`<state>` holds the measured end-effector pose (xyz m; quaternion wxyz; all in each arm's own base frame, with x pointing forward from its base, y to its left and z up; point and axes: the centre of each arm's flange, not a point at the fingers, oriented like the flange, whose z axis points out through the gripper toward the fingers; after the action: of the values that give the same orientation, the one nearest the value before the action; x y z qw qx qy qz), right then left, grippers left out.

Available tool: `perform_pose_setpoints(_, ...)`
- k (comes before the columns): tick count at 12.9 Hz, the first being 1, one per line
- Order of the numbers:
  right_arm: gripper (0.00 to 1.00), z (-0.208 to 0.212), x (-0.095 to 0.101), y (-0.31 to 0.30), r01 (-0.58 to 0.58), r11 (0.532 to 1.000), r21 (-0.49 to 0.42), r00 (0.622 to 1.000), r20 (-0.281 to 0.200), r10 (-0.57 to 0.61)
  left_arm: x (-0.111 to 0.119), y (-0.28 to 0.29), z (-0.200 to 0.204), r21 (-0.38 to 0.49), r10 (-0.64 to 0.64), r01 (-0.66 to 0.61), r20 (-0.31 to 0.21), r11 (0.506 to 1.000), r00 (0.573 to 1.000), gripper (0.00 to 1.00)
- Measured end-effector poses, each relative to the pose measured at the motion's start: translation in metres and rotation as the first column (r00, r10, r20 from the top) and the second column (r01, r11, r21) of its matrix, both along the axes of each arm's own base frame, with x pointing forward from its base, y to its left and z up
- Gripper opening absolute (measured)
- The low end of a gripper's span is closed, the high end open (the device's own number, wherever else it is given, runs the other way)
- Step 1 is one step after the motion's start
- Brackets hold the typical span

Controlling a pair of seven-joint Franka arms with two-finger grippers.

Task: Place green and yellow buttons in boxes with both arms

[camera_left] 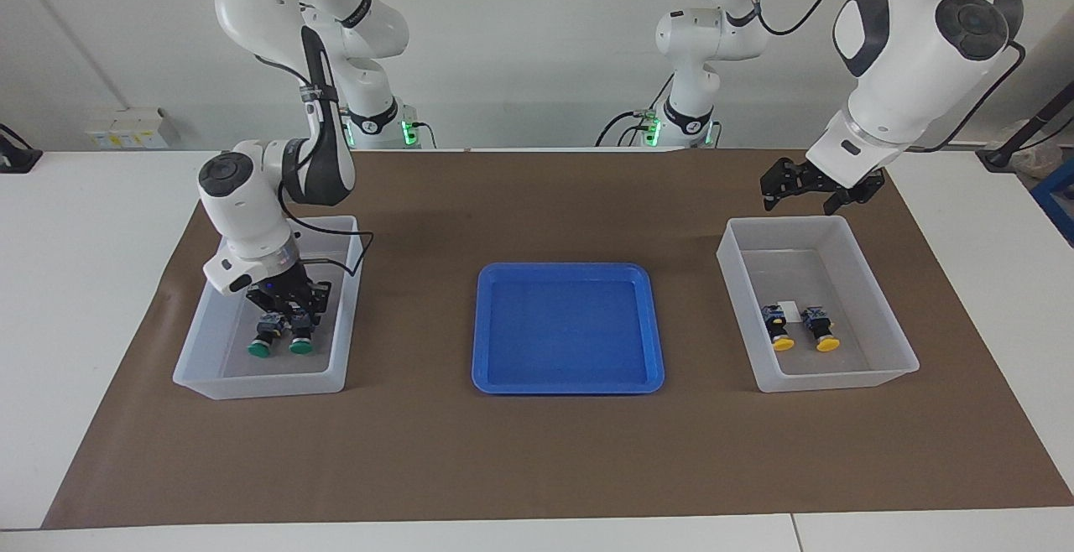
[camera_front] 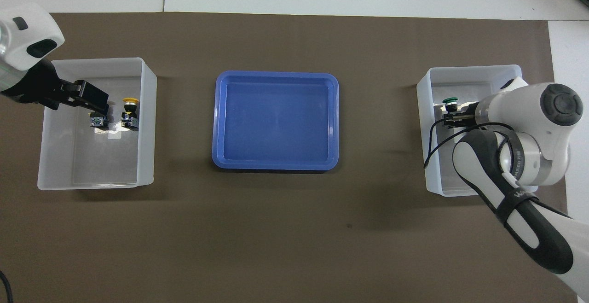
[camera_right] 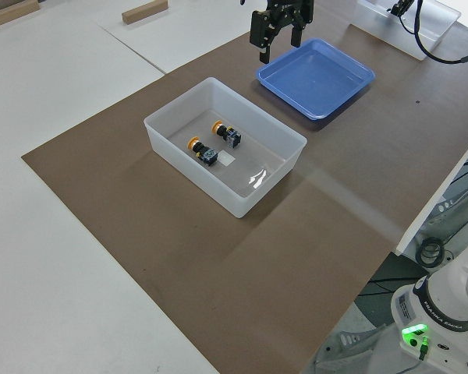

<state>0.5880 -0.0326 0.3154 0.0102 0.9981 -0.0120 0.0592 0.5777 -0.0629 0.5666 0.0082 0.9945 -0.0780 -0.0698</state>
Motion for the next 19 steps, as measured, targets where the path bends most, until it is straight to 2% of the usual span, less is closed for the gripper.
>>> perform_pose_setpoints(2, 0.52, 0.0, 0.0, -0.004, 0.006, 1.0, 0.0, 1.0, 0.003, -0.006, -0.005, 0.0, -0.005, 0.003, 0.011, -0.011, -0.01, 1.0, 1.0, 1.0)
perform_pose_setpoints(6, 0.6, 0.005, 0.003, -0.007, 0.012, 1.0, 0.0, 1.0, 0.023, -0.012, -0.008, 0.003, -0.008, 0.005, 0.034, -0.034, -0.006, 0.999, 0.999, 1.0)
perform_pose_setpoints(7, 0.68, 0.012, 0.005, -0.007, 0.012, 1.0, -0.001, 0.999, 0.036, -0.012, -0.009, 0.007, -0.006, 0.006, 0.042, -0.042, -0.003, 0.999, 0.999, 1.0)
perform_pose_setpoints(9, 0.92, 0.038, 0.007, -0.005, 0.009, 1.0, -0.002, 0.998, 0.07, -0.009, -0.011, 0.023, 0.002, 0.005, 0.07, -0.07, 0.011, 0.998, 0.997, 1.0)
perform_pose_setpoints(10, 1.0, 0.055, 0.005, -0.003, 0.005, 1.0, -0.002, 0.998, 0.067, -0.005, -0.012, 0.035, 0.008, 0.003, 0.09, -0.09, 0.023, 0.996, 0.996, 1.0)
perform_pose_setpoints(13, 1.0, 0.119, -0.01, 0.008, -0.006, 1.0, 0.0, 0.999, 0.037, 0.006, -0.013, 0.041, 0.019, -0.002, 0.102, -0.102, 0.064, 0.995, 0.993, 1.0)
perform_pose_setpoints(16, 1.0, 0.165, -0.03, 0.004, 0.004, 1.0, 0.0, 1.0, 0.017, -0.004, -0.012, 0.032, 0.018, -0.004, 0.095, -0.095, 0.076, 0.995, 0.993, 1.0)
perform_pose_setpoints(19, 1.0, 0.219, -0.033, -0.004, 0.021, 1.0, 0.0, 1.0, -0.003, -0.021, -0.008, 0.029, 0.02, -0.004, 0.094, -0.094, 0.113, 0.996, 0.989, 1.0)
